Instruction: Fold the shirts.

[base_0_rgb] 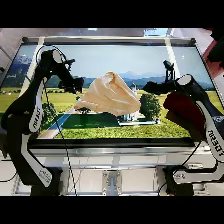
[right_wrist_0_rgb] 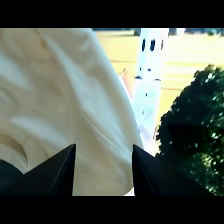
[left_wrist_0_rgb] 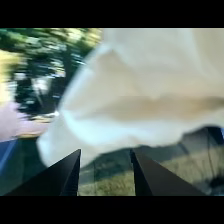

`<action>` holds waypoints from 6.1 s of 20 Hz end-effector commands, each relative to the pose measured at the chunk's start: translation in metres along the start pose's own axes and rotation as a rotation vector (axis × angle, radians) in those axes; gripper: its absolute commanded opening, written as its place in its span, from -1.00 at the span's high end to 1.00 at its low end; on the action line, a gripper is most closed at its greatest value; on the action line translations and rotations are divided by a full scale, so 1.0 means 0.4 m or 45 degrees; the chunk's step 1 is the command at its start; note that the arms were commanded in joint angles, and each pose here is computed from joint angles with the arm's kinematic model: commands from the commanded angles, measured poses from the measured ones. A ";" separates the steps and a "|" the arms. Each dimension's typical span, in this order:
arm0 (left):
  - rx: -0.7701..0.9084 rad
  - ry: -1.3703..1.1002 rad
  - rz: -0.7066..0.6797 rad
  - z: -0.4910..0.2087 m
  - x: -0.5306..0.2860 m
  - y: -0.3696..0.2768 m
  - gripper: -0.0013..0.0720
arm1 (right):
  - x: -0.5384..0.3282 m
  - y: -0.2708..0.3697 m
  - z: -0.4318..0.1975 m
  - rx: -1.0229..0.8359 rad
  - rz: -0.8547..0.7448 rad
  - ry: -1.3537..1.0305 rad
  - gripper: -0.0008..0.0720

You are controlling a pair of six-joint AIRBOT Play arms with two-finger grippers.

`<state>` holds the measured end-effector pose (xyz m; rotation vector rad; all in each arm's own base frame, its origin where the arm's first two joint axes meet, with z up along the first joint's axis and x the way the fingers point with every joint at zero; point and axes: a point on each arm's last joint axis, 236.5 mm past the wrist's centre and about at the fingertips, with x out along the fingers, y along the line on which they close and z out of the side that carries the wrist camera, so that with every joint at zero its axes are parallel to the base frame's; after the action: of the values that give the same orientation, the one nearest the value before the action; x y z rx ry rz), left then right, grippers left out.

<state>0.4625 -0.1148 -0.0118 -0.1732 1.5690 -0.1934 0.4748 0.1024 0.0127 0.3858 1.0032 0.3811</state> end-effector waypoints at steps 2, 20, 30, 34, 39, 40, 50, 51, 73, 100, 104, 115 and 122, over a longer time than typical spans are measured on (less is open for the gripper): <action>-0.302 -0.169 0.097 0.043 -0.078 0.074 0.04 | -0.095 -0.026 0.168 -0.069 -0.044 -0.223 -0.15; 0.125 -0.856 0.094 -0.262 -0.189 -0.189 0.93 | -0.096 -0.017 0.111 -0.143 -0.008 -0.093 -0.15; -0.348 -1.082 -0.048 -0.148 -0.238 -0.070 0.69 | -0.095 0.002 0.071 -0.138 0.038 -0.009 -0.15; -1.069 -0.662 -0.059 -0.267 -0.021 0.080 0.15 | -0.095 0.016 0.076 -0.121 0.066 -0.020 -0.15; -1.215 -0.577 -0.221 -0.276 0.056 0.042 0.71 | -0.095 0.015 0.075 -0.122 0.064 -0.019 -0.15; -1.223 -0.635 -0.230 -0.254 0.053 0.053 0.71 | -0.095 0.015 0.076 -0.122 0.064 -0.019 -0.15; -1.276 -0.634 -0.509 -0.129 0.171 -0.021 0.21 | -0.095 0.017 0.071 -0.122 0.068 -0.009 -0.15; -1.281 -0.653 -0.521 -0.119 0.169 -0.020 0.22 | -0.095 0.016 0.070 -0.122 0.068 -0.008 -0.15; -1.260 -0.982 -0.686 0.019 0.079 -0.002 0.92 | -0.061 0.015 0.172 -0.149 0.002 -0.229 -0.15; -1.192 -0.930 -0.627 -0.002 0.103 -0.009 0.92 | 0.469 0.169 0.004 0.021 0.274 0.302 0.91; -1.167 -1.044 -0.677 0.036 0.039 -0.005 0.93 | 0.365 0.168 0.138 -0.018 0.296 0.180 0.90; 0.037 -1.360 -0.370 -0.006 -0.589 -0.151 0.93 | -0.465 0.252 0.148 -0.479 -0.031 0.132 0.90; 0.149 -1.117 -0.100 -0.032 -0.472 -0.074 0.93 | -0.558 0.733 -0.108 -0.845 0.357 0.104 0.90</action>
<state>0.4576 -0.1129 0.2038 -0.3151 0.5773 -0.2621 0.3422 0.2004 0.2862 -0.0493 0.8767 0.8043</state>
